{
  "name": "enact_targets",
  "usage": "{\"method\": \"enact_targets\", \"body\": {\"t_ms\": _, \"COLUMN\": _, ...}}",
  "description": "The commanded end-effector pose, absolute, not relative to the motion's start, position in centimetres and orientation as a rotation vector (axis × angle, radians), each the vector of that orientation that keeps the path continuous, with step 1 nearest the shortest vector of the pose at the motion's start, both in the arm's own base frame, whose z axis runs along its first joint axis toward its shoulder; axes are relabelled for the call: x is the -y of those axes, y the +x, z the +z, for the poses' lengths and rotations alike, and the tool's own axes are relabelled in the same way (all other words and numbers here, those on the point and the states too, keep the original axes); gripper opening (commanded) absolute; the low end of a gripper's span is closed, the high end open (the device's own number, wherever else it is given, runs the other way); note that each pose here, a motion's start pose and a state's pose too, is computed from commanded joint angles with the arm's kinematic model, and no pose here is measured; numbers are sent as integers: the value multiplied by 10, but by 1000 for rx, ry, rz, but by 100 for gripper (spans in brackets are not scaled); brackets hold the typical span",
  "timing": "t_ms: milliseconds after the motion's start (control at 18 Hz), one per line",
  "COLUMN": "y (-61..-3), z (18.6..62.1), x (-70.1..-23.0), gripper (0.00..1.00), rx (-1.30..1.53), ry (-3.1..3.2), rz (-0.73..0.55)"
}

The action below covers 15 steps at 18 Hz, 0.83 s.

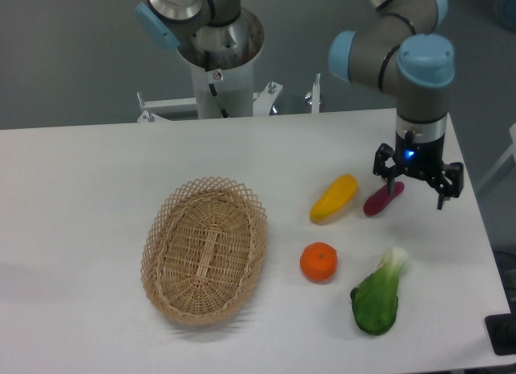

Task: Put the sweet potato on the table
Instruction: 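Open the gripper to release the sweet potato and lift away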

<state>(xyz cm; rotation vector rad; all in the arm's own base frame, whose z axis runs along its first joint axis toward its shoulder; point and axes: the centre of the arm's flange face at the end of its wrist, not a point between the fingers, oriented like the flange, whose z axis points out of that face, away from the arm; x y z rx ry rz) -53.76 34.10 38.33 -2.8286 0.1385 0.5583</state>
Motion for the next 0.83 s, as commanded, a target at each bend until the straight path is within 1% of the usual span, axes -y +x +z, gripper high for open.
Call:
{"method": "enact_targets", "body": {"t_ms": 167, "y": -543, "z": 411, "x": -329, "gripper": 100, "rx": -145, "ry": -2864, "rz": 510}}
{"method": "enact_targets", "body": {"t_ms": 278, "y": -548, "z": 431, "x": -315, "gripper": 100, "rx": -346, "ry": -2884, "rz": 522}}
{"method": "enact_targets", "body": {"t_ms": 389, "y": -559, "z": 441, "x": -293, "gripper": 100, "rx": -453, "ry": -2914, "rz": 476}}
{"method": "enact_targets", "body": {"t_ms": 500, "y": -566, "z": 449, "x": -271, "gripper": 100, "rx": -500, "ry": -2938, "rz": 400}}
{"method": "enact_targets", "body": {"t_ms": 556, "y": -567, "z": 453, "x": -261, "gripper": 100, "rx": -577, "ry": -2938, "rz": 384}}
{"method": "enact_targets", "body": {"t_ms": 667, "y": -572, "z": 452, "x": -243, "gripper": 100, "rx": -729, "ry": -2927, "rz": 375}}
{"method": "enact_targets", "body": {"t_ms": 833, "y": -572, "z": 452, "x": -230, "gripper": 100, "rx": -753, "ry": -2925, "rz": 378}}
